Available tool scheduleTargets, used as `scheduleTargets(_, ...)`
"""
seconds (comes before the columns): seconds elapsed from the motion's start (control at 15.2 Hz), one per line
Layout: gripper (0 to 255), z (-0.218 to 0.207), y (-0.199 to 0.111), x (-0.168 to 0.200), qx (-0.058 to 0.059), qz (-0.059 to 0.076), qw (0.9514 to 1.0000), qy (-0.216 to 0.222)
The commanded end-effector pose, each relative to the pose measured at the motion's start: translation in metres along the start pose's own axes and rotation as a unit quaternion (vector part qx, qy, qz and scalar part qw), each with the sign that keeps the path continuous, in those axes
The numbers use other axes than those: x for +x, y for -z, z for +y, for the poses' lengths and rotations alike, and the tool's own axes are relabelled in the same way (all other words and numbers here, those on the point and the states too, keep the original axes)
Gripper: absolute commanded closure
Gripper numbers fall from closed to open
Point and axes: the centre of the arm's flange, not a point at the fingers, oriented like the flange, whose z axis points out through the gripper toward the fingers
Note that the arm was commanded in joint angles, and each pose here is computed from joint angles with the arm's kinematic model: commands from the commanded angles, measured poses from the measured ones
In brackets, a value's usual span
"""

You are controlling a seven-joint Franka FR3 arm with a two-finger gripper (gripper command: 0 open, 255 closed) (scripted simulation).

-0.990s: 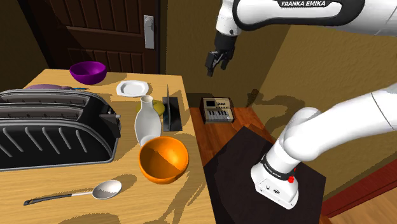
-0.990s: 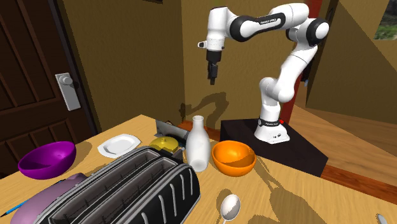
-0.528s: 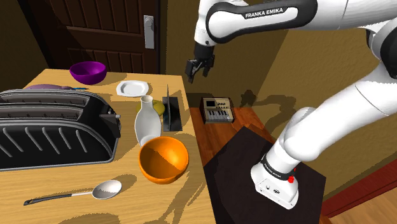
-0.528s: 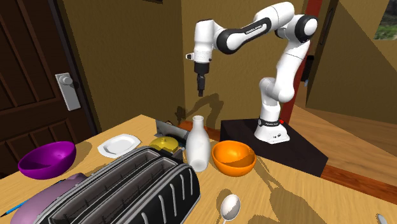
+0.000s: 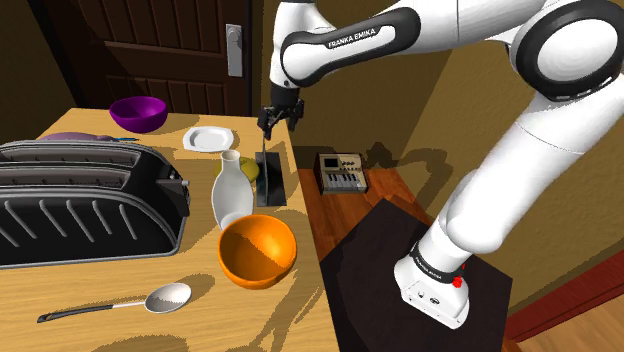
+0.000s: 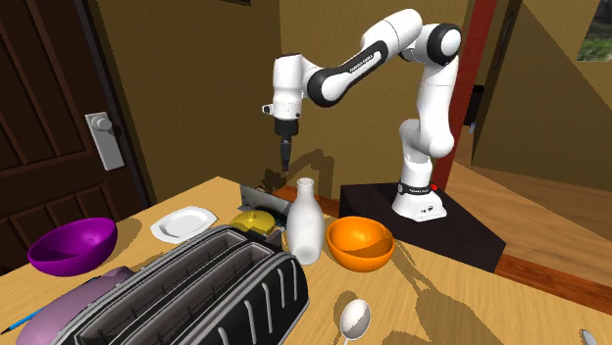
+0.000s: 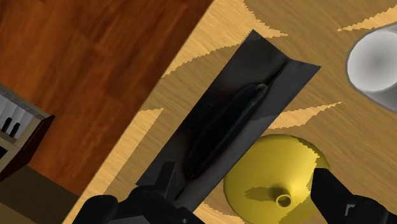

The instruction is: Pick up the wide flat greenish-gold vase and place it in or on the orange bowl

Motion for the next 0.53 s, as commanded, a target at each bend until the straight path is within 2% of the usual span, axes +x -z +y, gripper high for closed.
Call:
scheduleTargets(0.0, 0, -0.010, -0.015, 0.016, 0.005, 0.000, 1.0000, -0.003)
scheduleTargets(0.46, 0, -0.045, -0.071, 0.079, 0.020, -0.002, 0.9997, -0.013)
